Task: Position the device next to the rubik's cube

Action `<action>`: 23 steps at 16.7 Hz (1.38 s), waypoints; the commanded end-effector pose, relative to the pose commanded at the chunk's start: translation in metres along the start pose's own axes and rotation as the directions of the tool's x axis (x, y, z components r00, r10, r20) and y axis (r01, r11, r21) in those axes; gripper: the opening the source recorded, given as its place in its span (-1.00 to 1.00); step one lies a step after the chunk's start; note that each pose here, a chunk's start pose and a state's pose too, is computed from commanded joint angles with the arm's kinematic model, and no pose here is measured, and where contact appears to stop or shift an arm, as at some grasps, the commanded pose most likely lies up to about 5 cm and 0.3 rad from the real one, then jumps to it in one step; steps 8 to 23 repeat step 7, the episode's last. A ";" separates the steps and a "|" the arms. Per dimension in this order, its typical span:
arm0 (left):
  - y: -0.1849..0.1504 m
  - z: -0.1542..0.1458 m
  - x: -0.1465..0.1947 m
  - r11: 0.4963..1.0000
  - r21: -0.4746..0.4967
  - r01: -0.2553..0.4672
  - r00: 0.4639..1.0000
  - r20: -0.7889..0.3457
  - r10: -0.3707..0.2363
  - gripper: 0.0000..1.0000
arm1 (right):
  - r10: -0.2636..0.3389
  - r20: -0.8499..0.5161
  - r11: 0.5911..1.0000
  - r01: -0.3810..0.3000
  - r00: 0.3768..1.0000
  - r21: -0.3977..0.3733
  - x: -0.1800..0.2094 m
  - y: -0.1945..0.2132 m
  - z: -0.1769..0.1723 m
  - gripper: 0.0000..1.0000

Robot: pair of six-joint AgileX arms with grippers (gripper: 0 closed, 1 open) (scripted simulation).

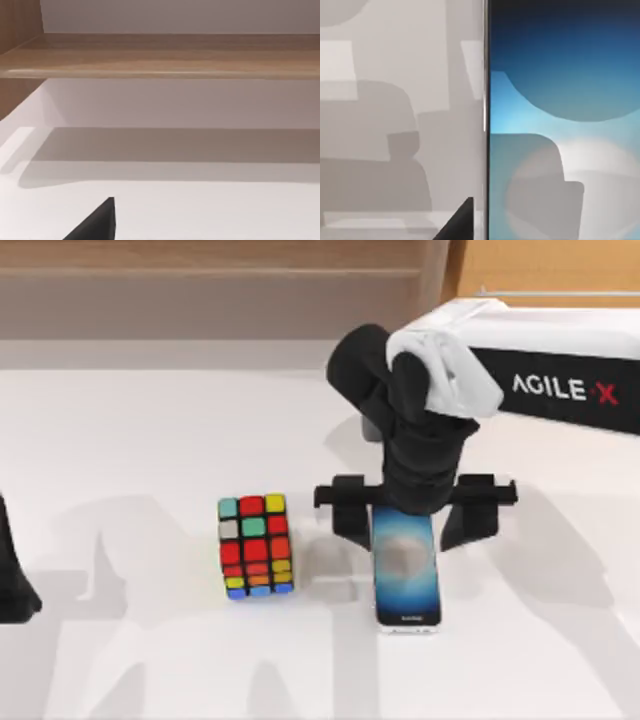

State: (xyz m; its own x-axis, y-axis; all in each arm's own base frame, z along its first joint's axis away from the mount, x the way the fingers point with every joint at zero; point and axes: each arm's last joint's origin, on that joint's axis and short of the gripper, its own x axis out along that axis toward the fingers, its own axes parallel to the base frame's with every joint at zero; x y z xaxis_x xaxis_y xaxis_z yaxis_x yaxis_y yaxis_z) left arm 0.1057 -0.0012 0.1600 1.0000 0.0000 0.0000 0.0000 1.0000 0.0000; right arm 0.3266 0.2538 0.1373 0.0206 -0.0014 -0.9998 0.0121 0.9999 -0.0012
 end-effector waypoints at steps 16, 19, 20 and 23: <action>0.000 0.000 0.000 1.000 0.000 0.000 1.000 0.000 0.000 1.00 | 0.000 0.000 1.000 0.000 1.000 0.000 0.000 0.000 0.000 1.00; 0.000 0.000 0.000 1.000 0.000 0.000 1.000 0.000 0.000 1.00 | 0.000 0.000 1.000 0.000 1.000 0.000 0.000 0.000 0.000 1.00; 0.000 0.000 0.000 1.000 0.000 0.000 1.000 0.000 0.000 1.00 | 0.000 0.000 1.000 0.000 1.000 0.000 0.000 0.000 0.000 1.00; 0.000 0.000 0.000 1.000 0.000 0.000 1.000 0.000 0.000 1.00 | 0.000 0.000 1.000 0.000 1.000 0.000 0.000 0.000 0.000 1.00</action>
